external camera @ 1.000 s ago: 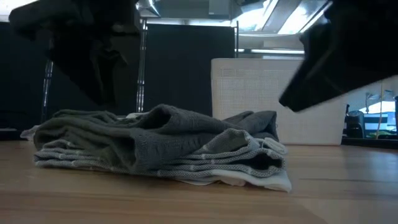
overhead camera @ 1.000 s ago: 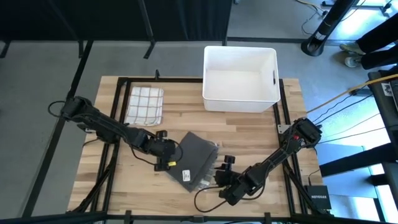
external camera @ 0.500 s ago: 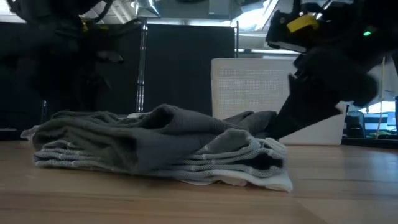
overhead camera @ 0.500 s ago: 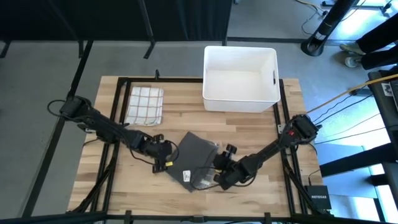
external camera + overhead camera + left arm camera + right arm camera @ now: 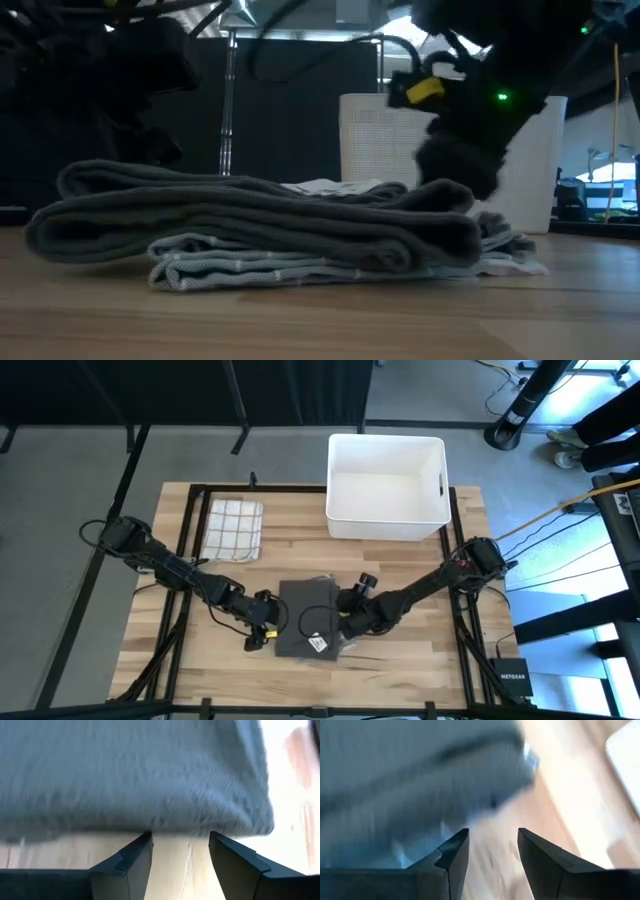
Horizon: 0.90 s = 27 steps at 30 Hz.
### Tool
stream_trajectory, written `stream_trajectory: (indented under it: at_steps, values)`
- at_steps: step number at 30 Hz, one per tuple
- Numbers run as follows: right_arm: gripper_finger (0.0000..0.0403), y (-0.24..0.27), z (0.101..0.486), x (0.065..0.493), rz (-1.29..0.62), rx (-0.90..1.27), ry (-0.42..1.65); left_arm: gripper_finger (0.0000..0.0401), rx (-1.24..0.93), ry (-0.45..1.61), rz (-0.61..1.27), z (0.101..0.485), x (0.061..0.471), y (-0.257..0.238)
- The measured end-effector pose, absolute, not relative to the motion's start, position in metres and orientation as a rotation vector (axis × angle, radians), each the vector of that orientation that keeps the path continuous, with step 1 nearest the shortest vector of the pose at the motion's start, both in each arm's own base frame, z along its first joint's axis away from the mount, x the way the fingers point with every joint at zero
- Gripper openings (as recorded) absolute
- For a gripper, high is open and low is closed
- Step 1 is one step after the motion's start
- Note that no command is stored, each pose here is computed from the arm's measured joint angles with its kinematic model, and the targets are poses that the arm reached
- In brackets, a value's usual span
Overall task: Fold towel
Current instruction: Adjust the stacked towels
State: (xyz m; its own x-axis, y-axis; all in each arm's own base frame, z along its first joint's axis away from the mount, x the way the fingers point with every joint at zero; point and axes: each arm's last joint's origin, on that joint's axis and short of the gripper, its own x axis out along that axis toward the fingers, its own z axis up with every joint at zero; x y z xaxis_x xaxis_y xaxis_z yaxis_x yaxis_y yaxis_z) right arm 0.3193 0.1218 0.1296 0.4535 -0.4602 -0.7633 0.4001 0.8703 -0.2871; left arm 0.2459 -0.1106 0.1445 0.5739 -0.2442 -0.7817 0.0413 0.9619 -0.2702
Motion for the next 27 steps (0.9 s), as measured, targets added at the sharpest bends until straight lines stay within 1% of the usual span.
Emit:
stream_trajectory:
  at_steps: [4, 7, 9, 12, 16, 20, 23, 27]
  values:
    - [0.0172, 0.130, 0.140, 0.301, -0.456, -0.102, 1.101, 0.0186, -0.269, 1.005, -0.125, 0.145, 0.240, -0.108]
    - [0.0172, 0.143, 0.144, 0.289, -0.386, -0.135, 1.155, 0.0186, -0.299, 1.025, -0.111, 0.144, 0.237, -0.112]
    - [0.0172, 0.152, 0.142, 0.286, -0.316, -0.132, 1.160, 0.0186, -0.320, 1.007, -0.123, 0.145, 0.237, -0.117]
    - [0.0172, 0.165, 0.129, 0.288, -0.204, -0.059, 1.118, 0.0186, -0.343, 0.976, -0.131, 0.143, 0.239, -0.126]
    - [0.0172, 0.170, 0.117, 0.289, -0.202, -0.021, 1.069, 0.0186, -0.367, 0.944, -0.132, 0.134, 0.243, -0.136]
    - [0.0171, 0.172, 0.116, 0.292, -0.211, 0.018, 1.045, 0.0186, -0.388, 0.917, -0.147, 0.121, 0.250, -0.143]
    - [0.0171, 0.173, 0.116, 0.295, -0.206, 0.031, 1.020, 0.0186, -0.413, 0.866, -0.168, 0.115, 0.257, -0.147]
    - [0.0171, 0.173, 0.116, 0.297, -0.190, 0.054, 1.008, 0.0186, -0.458, 0.761, -0.201, 0.118, 0.267, -0.148]
